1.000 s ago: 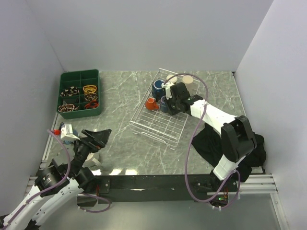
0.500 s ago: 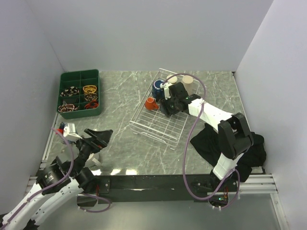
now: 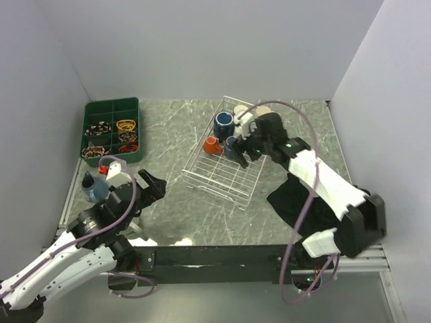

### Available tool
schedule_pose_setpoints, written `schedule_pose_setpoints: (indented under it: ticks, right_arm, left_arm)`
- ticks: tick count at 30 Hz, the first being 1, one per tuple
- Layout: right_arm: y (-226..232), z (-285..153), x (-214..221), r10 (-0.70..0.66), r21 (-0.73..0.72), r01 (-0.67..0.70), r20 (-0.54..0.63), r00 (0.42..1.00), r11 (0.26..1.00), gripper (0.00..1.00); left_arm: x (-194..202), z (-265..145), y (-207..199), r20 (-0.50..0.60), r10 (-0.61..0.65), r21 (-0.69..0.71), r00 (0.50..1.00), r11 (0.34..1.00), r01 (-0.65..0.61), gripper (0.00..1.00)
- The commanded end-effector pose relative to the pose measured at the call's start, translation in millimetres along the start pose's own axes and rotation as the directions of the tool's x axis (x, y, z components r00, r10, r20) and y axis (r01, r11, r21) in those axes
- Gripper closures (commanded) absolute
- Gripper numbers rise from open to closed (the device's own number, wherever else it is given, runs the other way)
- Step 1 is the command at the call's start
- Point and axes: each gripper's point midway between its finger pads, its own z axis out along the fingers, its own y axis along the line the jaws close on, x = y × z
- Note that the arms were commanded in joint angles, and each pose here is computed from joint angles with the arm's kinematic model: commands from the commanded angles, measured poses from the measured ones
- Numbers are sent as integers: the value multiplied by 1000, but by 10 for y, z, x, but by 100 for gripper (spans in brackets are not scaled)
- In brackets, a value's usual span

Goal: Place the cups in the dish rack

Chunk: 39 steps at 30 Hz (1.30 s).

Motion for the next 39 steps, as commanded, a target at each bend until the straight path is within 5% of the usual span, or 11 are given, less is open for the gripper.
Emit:
schedule_pose_setpoints:
  ticks: [1, 13, 25, 39]
  right_arm:
    - [-58, -463, -27, -52, -57, 60, 132, 990, 997, 5]
    - [-42, -983, 425, 58, -161, -5, 330, 942, 987, 0]
    - [-150, -1055, 481, 130, -186, -73, 320, 939, 980, 0]
    - [-158, -1117, 458, 142, -192, -82, 328, 934, 978, 0]
  left_arm:
    - [-77, -1, 82, 21, -30, -90, 999, 995, 32, 4]
    - [-217, -27, 550, 114, -67, -380, 991, 919, 106, 4]
    - [-222, 211, 952, 141, -132, -531, 981, 826, 187, 4]
    - [112, 327, 1482, 109, -193, -765, 975, 610, 207, 2]
